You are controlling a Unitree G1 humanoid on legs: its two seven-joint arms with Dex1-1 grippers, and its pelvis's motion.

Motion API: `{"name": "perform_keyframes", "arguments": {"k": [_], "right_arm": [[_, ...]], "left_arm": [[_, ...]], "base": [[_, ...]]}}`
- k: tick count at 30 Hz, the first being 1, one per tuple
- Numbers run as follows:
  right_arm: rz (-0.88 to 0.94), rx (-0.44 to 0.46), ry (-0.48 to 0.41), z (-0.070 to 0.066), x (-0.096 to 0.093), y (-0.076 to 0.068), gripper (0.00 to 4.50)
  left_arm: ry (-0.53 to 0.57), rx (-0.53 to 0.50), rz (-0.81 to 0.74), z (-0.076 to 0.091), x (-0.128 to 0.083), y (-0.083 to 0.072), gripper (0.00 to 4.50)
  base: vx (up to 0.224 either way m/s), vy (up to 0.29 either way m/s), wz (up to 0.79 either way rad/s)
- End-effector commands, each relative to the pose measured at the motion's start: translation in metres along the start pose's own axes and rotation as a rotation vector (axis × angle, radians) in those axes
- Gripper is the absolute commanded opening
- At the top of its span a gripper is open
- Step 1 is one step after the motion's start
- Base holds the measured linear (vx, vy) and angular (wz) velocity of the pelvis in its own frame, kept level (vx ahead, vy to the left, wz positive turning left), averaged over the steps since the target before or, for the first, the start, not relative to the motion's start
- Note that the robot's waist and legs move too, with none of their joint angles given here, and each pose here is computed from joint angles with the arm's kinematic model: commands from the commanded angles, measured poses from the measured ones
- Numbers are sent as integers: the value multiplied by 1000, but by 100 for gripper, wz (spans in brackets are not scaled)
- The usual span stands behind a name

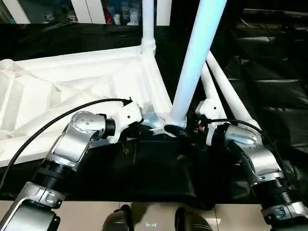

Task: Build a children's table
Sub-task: Rotate leg to tighten

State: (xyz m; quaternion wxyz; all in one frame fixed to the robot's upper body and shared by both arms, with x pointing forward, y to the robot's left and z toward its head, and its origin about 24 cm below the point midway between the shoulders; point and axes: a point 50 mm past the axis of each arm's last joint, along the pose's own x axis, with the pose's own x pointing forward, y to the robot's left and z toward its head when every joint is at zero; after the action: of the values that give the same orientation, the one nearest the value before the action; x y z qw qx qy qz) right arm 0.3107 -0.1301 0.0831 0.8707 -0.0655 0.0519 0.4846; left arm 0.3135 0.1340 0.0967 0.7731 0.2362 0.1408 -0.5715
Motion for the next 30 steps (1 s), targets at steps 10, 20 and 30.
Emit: {"name": "perform_keyframes", "arguments": {"k": [10,20,30], "right_arm": [[-136,94,-18,-13,7,2,273],[-730,339,52,-44,35,-7,272],[-541,222,-143,-10,53,2,342]], "left_arm": [[2,-93,-51,-13,17,-14,0],[36,-209,222,-7,52,2,0],[49,-148,192,-6,48,1,0]], "base": [[0,0,0],[0,0,0],[0,0,0]]}}
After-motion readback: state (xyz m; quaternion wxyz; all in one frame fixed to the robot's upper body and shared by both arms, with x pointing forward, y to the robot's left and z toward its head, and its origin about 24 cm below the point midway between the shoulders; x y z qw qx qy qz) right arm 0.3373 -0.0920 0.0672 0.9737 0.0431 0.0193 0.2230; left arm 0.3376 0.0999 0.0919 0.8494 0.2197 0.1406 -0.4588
